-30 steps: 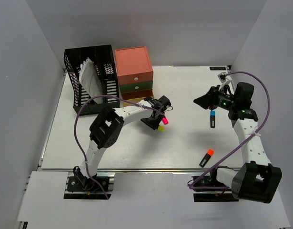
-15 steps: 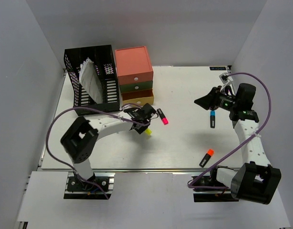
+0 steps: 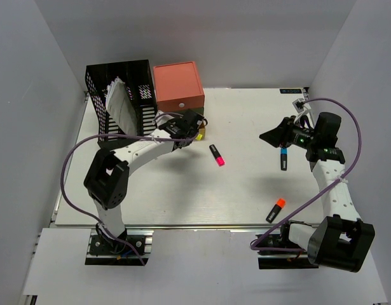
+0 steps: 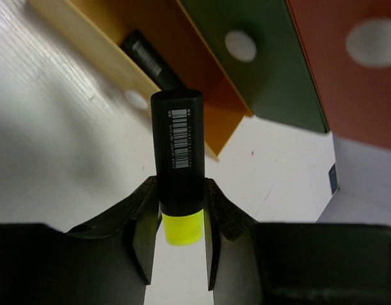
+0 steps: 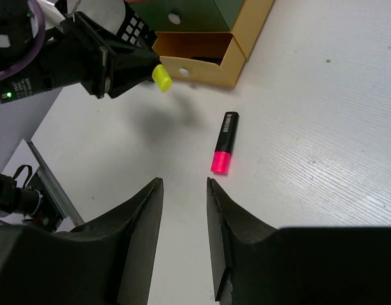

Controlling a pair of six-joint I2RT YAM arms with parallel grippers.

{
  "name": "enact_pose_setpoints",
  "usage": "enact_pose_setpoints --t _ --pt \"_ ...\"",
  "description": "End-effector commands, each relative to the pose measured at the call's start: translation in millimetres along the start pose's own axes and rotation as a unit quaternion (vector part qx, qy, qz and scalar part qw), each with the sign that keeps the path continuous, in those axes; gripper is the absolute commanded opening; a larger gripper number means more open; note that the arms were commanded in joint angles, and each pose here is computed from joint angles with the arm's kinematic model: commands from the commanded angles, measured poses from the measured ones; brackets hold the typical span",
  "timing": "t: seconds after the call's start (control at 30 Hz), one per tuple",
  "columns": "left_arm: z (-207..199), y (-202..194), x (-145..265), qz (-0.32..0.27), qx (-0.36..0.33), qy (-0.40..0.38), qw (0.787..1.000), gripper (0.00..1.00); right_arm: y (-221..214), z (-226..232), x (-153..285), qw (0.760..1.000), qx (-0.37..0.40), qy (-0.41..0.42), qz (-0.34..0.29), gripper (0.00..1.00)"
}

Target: Organize the desk

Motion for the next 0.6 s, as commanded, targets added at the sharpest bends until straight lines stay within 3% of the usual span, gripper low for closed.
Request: enact_pose_setpoints --t 0.0,0.23,0.57 --pt "-10 22 -11 -0.034 0.086 0.005 0.996 0.00 6 4 2 1.000 0.017 0.009 -0.013 0.39" --pt "-20 26 -34 -0.022 0.182 0.000 0.983 0.00 7 3 2 1.000 0.015 0.008 -0.012 0.39" --pt "-26 37 -57 -0.030 0.226 0.015 0.974 0.00 7 2 2 1.000 0.015 0.007 -0.012 0.39"
Point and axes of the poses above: each gripper's point midway between its finger pads, its own x axis back along the fingers, its own z axis along the line the jaws close on, y = z × x, the point moved 5 cm from there along x, back along the fingers, and after that the axes turned 10 degrees about -x, right-handed, at the moved point
